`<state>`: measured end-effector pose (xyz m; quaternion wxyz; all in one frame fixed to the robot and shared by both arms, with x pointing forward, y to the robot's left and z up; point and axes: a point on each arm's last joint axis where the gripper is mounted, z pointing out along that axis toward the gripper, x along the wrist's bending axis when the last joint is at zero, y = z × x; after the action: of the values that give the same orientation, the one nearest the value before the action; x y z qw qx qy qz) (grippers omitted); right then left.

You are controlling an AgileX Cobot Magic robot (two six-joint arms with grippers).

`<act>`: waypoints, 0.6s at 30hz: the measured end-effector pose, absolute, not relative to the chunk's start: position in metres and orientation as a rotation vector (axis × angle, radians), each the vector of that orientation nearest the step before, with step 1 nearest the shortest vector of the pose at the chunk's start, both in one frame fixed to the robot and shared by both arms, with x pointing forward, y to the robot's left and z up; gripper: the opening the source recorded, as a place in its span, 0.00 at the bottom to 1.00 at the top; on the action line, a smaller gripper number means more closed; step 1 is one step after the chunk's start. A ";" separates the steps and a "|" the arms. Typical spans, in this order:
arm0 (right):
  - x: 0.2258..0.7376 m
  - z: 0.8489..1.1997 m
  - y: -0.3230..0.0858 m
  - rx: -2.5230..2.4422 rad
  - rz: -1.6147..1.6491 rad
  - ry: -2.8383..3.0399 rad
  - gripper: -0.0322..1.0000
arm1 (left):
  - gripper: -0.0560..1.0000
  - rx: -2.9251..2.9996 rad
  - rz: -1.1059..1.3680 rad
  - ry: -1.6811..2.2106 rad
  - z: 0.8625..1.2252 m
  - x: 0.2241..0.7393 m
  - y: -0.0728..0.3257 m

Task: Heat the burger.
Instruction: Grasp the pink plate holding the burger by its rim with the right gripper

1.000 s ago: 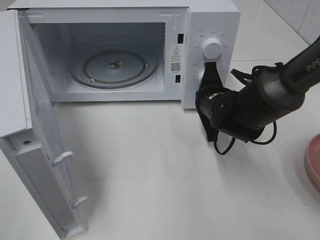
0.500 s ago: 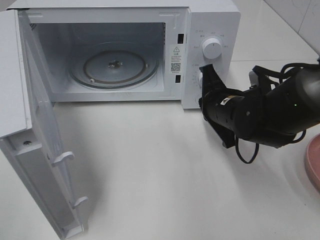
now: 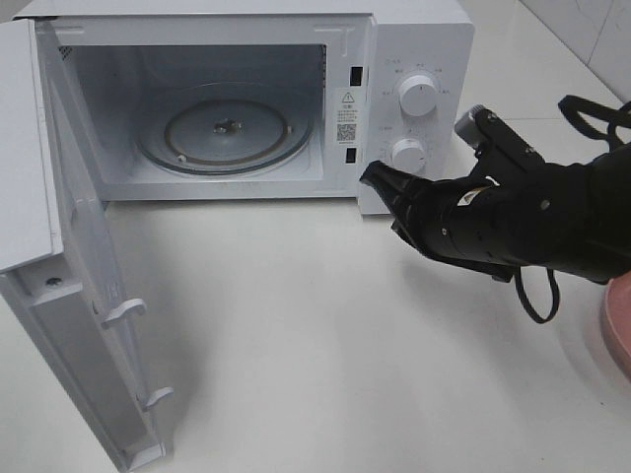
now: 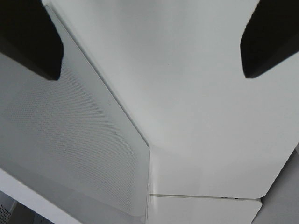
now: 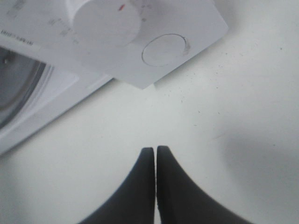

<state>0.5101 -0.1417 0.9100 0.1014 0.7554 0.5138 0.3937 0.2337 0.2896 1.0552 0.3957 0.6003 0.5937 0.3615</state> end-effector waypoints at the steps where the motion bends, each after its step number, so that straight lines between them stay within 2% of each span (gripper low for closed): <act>1: 0.509 0.912 -0.141 2.172 1.142 1.592 0.03 | 0.98 1.522 0.916 1.505 1.055 0.234 0.290; 5: 0.498 0.923 -0.140 1.923 1.034 1.921 0.03 | 0.98 1.522 0.916 1.505 1.055 0.234 0.290; 18: 0.464 0.941 -0.140 1.570 0.828 2.463 0.06 | 0.98 1.522 0.916 1.505 1.055 0.234 0.290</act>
<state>0.4640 -0.1401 0.9406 0.0527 0.5165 0.8101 0.2723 0.2337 0.2896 1.0552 0.3957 0.6003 0.5937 0.3615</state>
